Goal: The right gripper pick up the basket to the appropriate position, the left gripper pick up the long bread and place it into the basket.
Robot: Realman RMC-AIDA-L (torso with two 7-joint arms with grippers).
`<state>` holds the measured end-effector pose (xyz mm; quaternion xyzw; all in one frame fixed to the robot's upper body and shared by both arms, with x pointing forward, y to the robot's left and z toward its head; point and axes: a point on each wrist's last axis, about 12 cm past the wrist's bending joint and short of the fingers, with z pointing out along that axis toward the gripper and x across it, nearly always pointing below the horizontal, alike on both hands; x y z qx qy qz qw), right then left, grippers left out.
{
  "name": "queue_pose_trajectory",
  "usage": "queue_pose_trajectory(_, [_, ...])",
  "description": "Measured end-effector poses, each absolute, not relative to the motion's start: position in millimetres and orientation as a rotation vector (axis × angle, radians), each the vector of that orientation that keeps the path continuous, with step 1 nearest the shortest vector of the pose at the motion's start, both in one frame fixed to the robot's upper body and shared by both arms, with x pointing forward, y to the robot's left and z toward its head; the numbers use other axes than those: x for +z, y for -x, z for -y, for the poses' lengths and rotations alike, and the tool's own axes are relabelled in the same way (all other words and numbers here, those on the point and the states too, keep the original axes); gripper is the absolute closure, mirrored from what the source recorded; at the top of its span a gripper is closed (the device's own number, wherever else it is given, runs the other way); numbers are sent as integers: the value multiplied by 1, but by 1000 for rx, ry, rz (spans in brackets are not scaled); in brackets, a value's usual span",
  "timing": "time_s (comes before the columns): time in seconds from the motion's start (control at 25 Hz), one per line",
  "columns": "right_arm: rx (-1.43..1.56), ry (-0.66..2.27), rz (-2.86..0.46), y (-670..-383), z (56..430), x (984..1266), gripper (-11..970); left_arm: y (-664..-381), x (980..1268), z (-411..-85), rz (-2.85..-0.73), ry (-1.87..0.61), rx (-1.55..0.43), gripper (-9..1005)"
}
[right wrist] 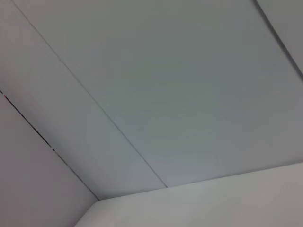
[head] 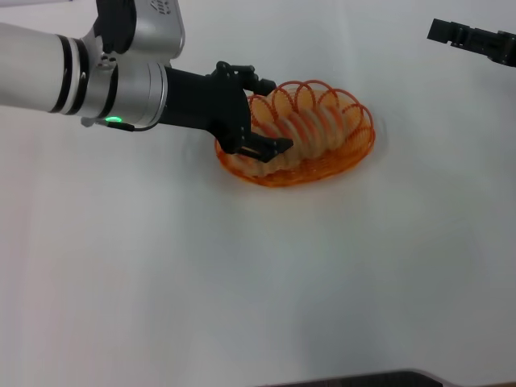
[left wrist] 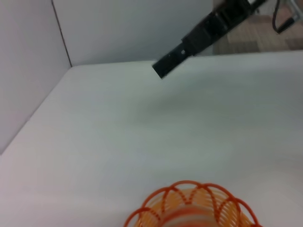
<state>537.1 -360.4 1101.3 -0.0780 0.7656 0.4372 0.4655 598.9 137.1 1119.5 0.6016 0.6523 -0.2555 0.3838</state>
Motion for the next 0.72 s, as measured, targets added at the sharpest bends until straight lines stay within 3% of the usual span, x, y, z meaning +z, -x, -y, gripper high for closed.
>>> queue_pose_trajectory(0.04, [1073, 191, -1879, -537, 360, 1101, 44, -599, 1120, -138, -1662, -1520, -659, 170])
queue_pose_trajectory(0.48, [1055, 194, -1864, -537, 362, 1102, 44, -607, 1117, -183, -1736, -1067, -747, 111])
queue_pose_trajectory(0.72, [1014, 259, -1849, -534, 363, 1100, 44, -599, 1107, -213, -1780, -923, -741, 118])
